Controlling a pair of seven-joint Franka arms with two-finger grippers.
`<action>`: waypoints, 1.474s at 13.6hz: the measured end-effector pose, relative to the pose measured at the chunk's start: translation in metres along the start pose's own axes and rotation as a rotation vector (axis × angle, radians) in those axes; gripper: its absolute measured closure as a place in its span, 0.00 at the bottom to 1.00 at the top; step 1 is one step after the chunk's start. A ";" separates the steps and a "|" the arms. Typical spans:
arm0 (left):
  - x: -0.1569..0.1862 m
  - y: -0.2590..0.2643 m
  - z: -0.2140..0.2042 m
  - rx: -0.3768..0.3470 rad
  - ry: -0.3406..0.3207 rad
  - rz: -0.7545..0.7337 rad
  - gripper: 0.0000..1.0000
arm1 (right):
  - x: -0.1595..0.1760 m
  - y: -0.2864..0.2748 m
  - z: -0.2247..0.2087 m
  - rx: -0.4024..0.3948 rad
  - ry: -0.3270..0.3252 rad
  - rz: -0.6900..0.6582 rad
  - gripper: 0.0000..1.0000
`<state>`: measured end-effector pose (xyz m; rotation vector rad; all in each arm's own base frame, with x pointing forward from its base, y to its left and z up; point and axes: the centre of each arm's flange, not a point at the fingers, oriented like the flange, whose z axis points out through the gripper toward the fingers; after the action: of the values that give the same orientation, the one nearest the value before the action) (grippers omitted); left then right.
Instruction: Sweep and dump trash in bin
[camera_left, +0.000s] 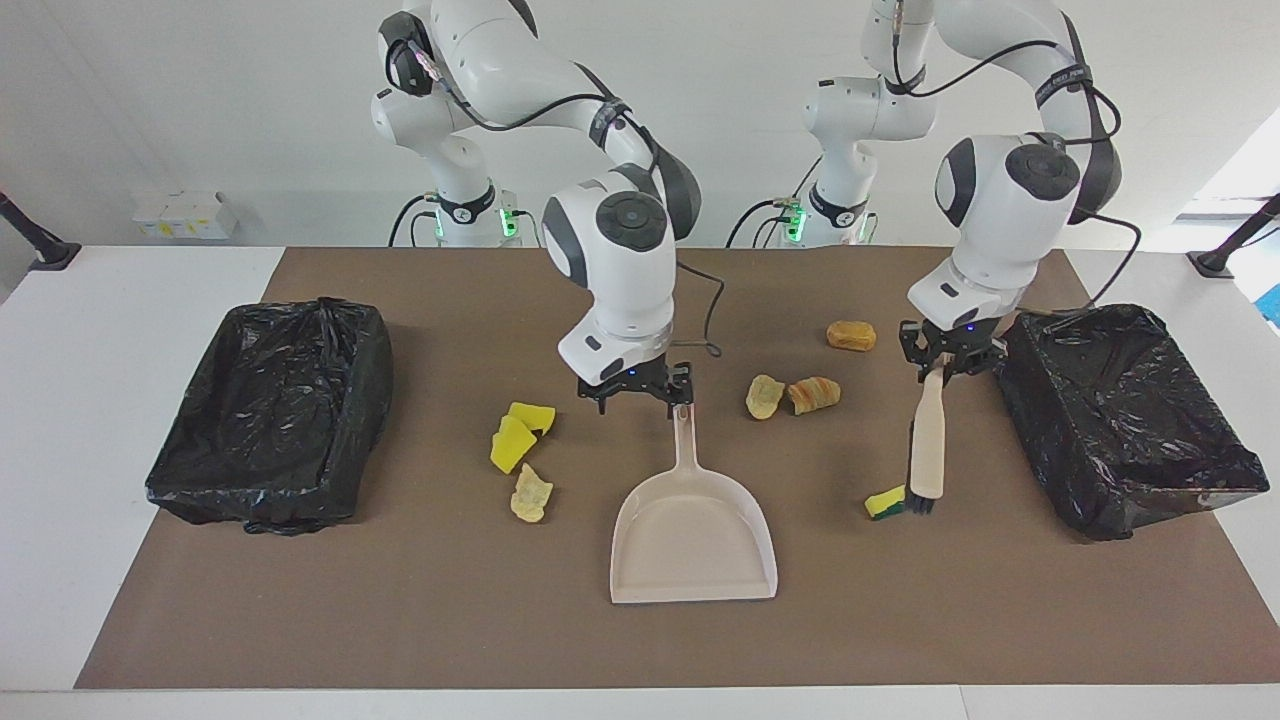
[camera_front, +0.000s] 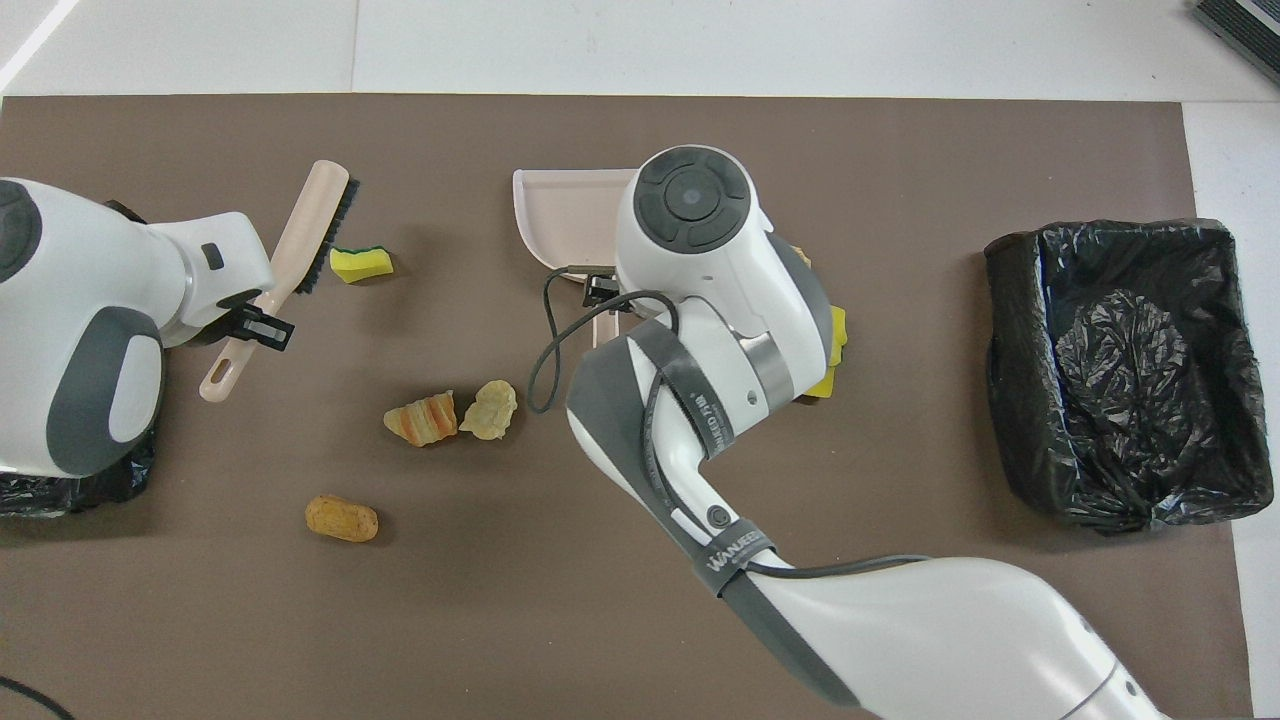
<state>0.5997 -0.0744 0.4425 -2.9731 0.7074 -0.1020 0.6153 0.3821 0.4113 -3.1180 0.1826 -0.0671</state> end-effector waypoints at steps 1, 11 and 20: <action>0.012 -0.011 0.009 0.008 0.009 0.030 0.74 | -0.007 -0.011 0.008 0.000 0.000 -0.005 0.00; 0.016 -0.046 0.104 -0.047 -0.080 0.358 0.74 | -0.022 -0.027 0.077 0.002 -0.001 -0.065 0.40; -0.084 0.052 0.062 -0.143 -0.273 0.445 0.74 | -0.012 -0.014 0.039 0.024 0.024 -0.116 0.92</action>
<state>0.5070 -0.0787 0.3723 -2.7864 1.3517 0.3878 0.6065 0.3981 0.3724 -3.1019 0.0009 -0.1068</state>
